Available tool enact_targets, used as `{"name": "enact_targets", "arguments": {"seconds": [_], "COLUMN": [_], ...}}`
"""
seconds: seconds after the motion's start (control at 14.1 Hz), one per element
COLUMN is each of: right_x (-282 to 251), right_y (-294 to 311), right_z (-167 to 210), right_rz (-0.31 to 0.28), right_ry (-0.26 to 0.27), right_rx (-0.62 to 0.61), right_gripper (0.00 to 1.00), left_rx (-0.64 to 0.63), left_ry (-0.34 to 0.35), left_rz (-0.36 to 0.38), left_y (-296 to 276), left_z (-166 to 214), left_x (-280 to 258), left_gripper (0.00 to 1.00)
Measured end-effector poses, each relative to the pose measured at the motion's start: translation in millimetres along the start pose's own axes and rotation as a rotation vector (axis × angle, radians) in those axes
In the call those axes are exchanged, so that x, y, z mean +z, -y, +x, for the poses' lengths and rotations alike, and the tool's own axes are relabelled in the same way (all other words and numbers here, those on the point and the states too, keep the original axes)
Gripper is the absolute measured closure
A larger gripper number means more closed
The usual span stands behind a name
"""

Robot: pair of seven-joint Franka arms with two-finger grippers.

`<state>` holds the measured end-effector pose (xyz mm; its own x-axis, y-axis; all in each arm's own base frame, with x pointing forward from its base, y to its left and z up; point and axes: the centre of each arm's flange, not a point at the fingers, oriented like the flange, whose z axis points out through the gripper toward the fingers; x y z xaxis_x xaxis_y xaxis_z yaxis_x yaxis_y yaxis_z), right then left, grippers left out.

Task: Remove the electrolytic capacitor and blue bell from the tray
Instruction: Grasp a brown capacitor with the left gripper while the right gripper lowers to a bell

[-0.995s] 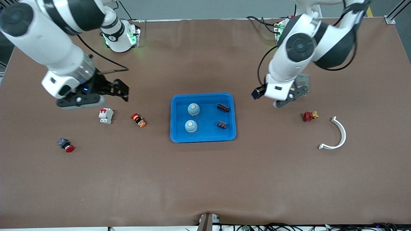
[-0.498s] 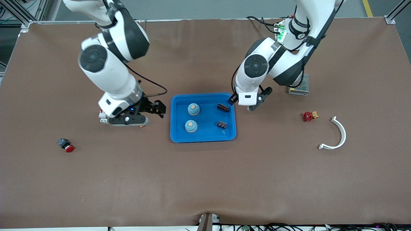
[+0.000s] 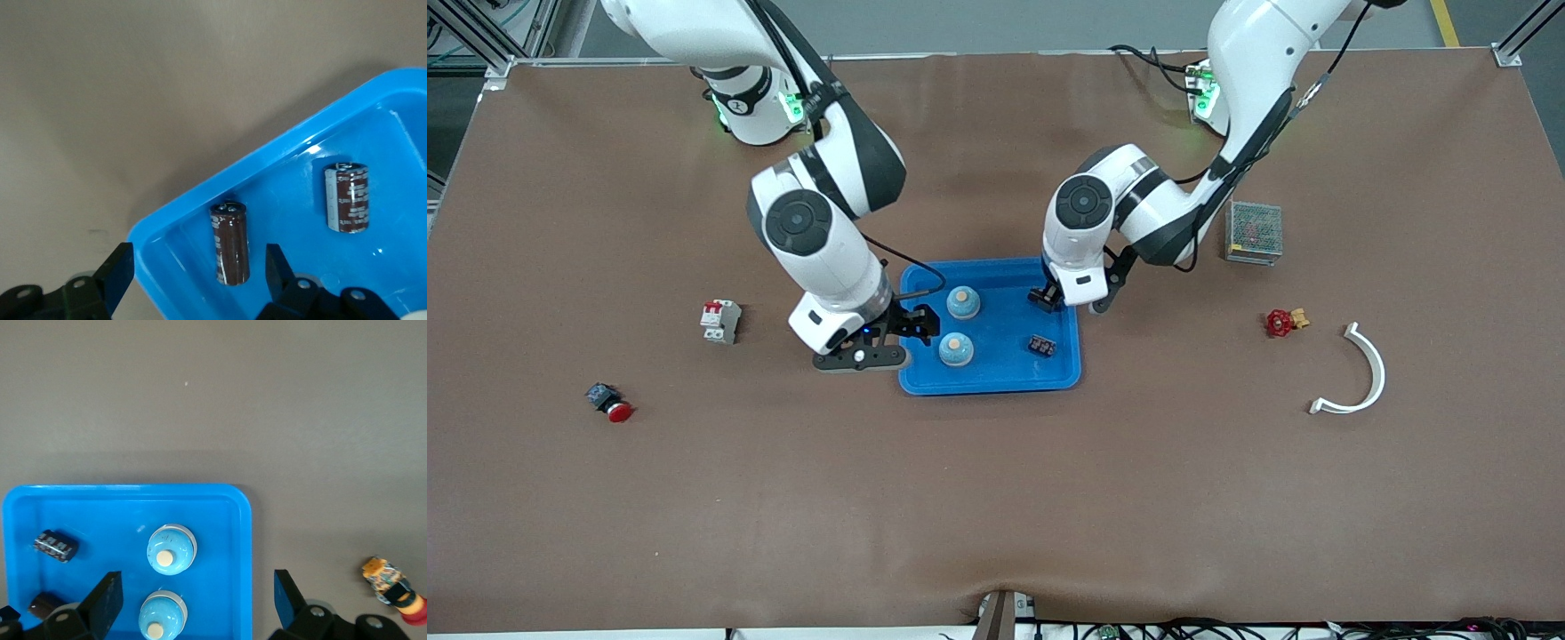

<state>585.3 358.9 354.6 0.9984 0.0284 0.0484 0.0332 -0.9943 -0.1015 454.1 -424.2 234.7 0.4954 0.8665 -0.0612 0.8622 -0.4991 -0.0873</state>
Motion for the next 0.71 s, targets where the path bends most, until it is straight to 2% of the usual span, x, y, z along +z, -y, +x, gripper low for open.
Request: {"name": "enact_targets", "arguments": {"seconds": [0.21,0.28,0.43,0.5,0.57,0.64,0.71], "right_x": [27,35,51,59,68,77,85], "right_y": [0,-1,1,6,13,20,26], "right_z": [1,2,1,-2,-7,-12,-15], "right_rz": [-0.008,-0.01,-0.011,-0.014,-0.017,-0.017,-0.014], "right_ry": [0.013,0.017,0.018,0.025,0.031,0.033,0.029], "right_rx": [0.002,0.012,0.04,0.048,0.052,0.055,0.055], "right_gripper": [0.0,0.0,0.0,0.0,0.0,0.0,0.0], "left_rx": [-0.044,-0.05,-0.065,-0.07,-0.076,-0.079,-0.081], "left_ry": [0.013,0.01,0.0,0.001,0.003,0.006,0.008], "left_rz": [-0.03,-0.033,-0.032,-0.032,-0.034,-0.035,-0.036], "left_y": [-4,-4,-4,-4,-5,-6,-7], "left_z": [-6,-7,-8,-8,-9,-9,-9], "left_x": [17,23,34,38,40,42,42], "left_gripper": [0.16,0.22,0.26,0.33,0.33,0.38,0.47]}}
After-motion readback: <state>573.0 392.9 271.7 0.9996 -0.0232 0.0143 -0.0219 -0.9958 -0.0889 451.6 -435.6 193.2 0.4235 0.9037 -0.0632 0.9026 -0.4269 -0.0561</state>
